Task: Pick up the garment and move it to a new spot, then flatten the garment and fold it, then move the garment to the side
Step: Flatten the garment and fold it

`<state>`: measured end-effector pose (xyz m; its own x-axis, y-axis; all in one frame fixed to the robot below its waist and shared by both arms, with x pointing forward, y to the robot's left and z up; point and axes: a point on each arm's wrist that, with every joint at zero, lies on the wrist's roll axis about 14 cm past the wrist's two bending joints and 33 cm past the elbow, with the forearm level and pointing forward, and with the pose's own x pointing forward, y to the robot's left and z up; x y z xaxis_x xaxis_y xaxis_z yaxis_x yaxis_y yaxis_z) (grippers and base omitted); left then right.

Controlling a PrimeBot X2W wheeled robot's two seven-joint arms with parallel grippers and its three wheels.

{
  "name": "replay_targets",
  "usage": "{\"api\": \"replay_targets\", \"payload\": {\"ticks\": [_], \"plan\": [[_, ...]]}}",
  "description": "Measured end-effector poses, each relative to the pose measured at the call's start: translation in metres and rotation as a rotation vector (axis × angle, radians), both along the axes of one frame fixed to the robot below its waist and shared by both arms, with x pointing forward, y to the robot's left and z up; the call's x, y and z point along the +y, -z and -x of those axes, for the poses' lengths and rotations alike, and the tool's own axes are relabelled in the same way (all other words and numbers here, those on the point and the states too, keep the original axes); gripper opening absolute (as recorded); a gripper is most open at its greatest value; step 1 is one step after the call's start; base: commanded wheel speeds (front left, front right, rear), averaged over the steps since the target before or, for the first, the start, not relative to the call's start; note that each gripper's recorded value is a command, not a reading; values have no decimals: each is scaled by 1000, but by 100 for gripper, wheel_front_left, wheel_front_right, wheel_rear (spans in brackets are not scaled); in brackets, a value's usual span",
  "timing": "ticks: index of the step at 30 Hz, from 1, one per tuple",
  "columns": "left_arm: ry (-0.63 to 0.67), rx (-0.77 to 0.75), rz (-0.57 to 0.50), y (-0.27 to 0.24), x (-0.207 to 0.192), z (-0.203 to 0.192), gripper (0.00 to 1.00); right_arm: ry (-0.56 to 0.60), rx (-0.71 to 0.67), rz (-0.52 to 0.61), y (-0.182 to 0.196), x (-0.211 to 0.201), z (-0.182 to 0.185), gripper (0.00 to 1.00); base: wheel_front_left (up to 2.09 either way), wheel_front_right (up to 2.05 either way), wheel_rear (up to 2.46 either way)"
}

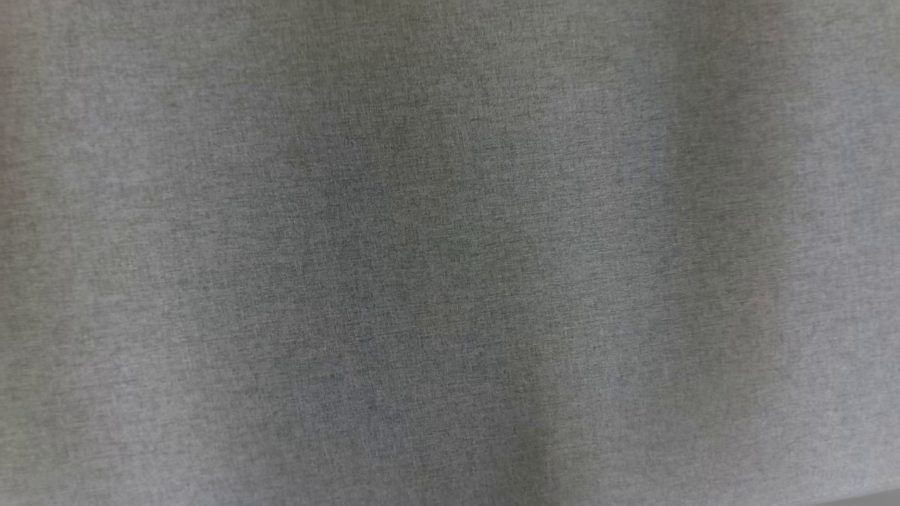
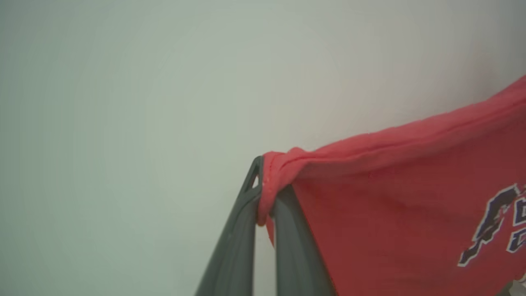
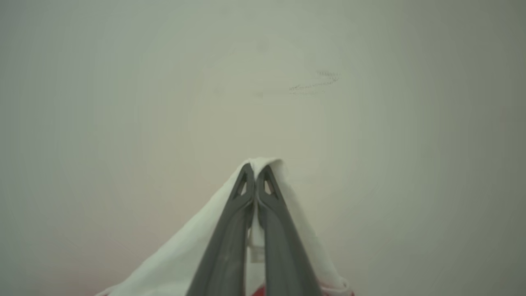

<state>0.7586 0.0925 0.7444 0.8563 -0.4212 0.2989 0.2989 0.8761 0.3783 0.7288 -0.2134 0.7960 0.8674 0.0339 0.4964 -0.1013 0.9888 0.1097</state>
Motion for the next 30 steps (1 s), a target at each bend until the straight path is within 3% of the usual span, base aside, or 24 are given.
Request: {"api": "replay_targets", "payload": {"ticks": [7,10,12,15,21,25,30], "plan": [[12,27,18,29,-2,-9,0,-2,52,-34,35,-2,-15,0,0,0,0],[40,28,75,41,-7,-7,0,-13,69,-32,51,2,-18,0,0,0,0],[63,68,159,67,-5,-2,0,-33,111,-50,83,6,-15,0,0,0,0],[65,125,188,99,1,7,0,-63,176,-80,123,11,-4,0,0,0,0],[47,267,237,170,12,49,0,-88,283,-124,191,1,46,0,0,0,0],[20,308,313,190,22,91,0,-94,358,-195,233,-9,94,0,0,0,0],[-4,360,313,216,29,141,0,-101,409,-253,258,-15,143,0,0,0,0]]}}
